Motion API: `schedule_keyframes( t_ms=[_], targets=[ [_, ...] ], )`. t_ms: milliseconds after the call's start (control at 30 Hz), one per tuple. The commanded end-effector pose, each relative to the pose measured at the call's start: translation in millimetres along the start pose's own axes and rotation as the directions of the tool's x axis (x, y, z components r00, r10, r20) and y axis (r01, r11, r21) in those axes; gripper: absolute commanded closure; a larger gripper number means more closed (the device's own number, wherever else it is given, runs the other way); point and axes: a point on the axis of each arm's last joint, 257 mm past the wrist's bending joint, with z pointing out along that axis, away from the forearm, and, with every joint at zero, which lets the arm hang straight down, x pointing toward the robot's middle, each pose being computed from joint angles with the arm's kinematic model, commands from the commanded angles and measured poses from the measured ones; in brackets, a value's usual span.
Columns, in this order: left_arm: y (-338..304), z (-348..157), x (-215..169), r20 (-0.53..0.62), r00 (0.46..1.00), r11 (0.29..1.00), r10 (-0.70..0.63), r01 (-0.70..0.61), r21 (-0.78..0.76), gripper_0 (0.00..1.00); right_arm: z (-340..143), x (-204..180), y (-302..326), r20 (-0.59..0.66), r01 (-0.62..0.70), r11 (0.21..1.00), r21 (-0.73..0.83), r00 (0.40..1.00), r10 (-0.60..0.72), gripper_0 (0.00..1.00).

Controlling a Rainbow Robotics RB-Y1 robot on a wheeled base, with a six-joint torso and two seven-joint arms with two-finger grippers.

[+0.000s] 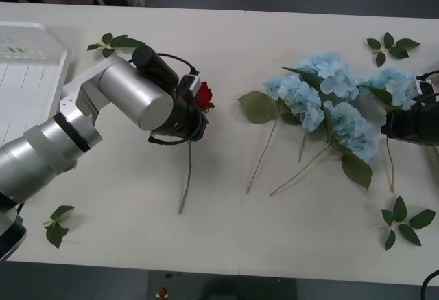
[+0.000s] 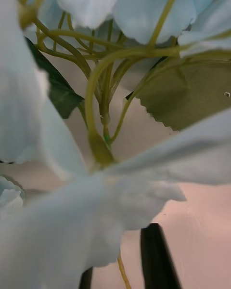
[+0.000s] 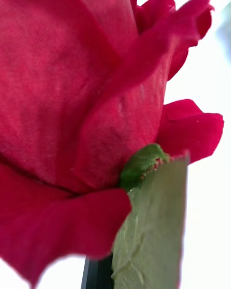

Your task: Put the red flowers into the right box and the blue flowers into the left box

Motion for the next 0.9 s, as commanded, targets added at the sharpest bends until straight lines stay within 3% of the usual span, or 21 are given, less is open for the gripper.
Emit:
schedule_keyframes(
  t_ms=[33, 200, 433, 900],
  targets=[
    [-27, -64, -69, 0.178, 0.983, 0.994, 0.052, -0.069, 0.09, 1.0, -11, -17, 1, 0.037, -0.007, 1.0, 0.002, 0.999, 0.007, 0.02],
    [-60, -111, -110, 0.333, 0.941, 0.976, 0.061, -0.125, 0.176, 1.0, -16, -26, 6, 0.058, 0.015, 1.0, -0.005, 0.998, -0.015, 0.01],
    [-127, -158, -161, 0.554, 0.831, 0.93, 0.048, -0.239, 0.278, 1.0, -44, -42, 21, 0.08, 0.079, 0.994, -0.072, 0.994, -0.073, 0.01],
    [-232, -235, -214, 0.648, 0.76, 0.848, -0.049, -0.311, 0.429, 1.0, -119, -39, 72, 0.114, 0.223, 0.893, -0.39, 0.975, -0.193, 0.01]
  ],
)
